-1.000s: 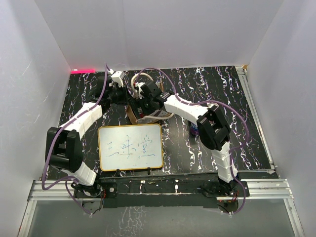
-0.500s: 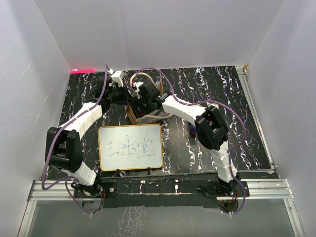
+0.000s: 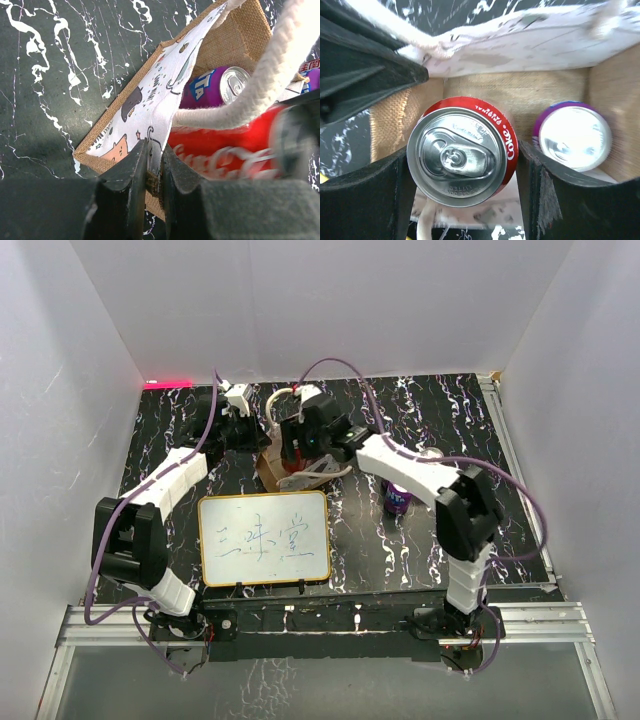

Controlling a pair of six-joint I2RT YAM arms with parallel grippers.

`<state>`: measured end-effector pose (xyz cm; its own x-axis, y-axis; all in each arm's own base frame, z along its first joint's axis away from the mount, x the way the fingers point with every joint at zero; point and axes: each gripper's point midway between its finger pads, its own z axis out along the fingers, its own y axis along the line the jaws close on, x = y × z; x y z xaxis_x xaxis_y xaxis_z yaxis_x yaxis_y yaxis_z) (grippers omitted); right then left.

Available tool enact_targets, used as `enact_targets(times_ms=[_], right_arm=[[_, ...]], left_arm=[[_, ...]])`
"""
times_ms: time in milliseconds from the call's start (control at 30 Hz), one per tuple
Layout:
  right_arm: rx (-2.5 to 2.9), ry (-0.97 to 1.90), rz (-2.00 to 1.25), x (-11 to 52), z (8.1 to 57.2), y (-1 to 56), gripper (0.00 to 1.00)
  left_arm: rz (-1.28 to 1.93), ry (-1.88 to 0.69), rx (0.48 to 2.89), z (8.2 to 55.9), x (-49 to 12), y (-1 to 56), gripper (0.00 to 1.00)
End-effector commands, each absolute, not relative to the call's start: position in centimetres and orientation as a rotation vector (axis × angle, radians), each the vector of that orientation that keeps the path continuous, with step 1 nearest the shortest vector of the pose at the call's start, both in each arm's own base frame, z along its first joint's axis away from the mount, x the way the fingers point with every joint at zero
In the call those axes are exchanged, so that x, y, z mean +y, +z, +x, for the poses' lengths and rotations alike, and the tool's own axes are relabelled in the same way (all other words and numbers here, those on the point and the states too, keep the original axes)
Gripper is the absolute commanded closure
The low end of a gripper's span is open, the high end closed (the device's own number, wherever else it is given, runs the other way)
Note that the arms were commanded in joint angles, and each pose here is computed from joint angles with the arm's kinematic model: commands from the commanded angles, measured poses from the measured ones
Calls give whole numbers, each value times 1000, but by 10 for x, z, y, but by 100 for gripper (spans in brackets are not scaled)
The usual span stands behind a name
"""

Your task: Take the beverage out of the canvas bag

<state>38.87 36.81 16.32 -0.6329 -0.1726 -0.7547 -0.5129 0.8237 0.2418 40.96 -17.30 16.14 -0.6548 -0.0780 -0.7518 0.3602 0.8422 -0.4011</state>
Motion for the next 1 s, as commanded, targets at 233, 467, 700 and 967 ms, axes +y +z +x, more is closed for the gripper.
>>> enact_targets(times_ms=[233,467,700,967], right_arm=[[1723,646,-132,265,379,348,93],[1563,444,-72,176,321,398,93],[1783,408,-59,148,277,305,93],[2020,554,-23,158,240,206,93]], left_arm=[[229,-692,2099,410,-177,198,100],[228,-704,2099,411,-179,199,100],[228,-719,2098,411,-181,202,100],[225,-722,2101,410,-182,201,100]])
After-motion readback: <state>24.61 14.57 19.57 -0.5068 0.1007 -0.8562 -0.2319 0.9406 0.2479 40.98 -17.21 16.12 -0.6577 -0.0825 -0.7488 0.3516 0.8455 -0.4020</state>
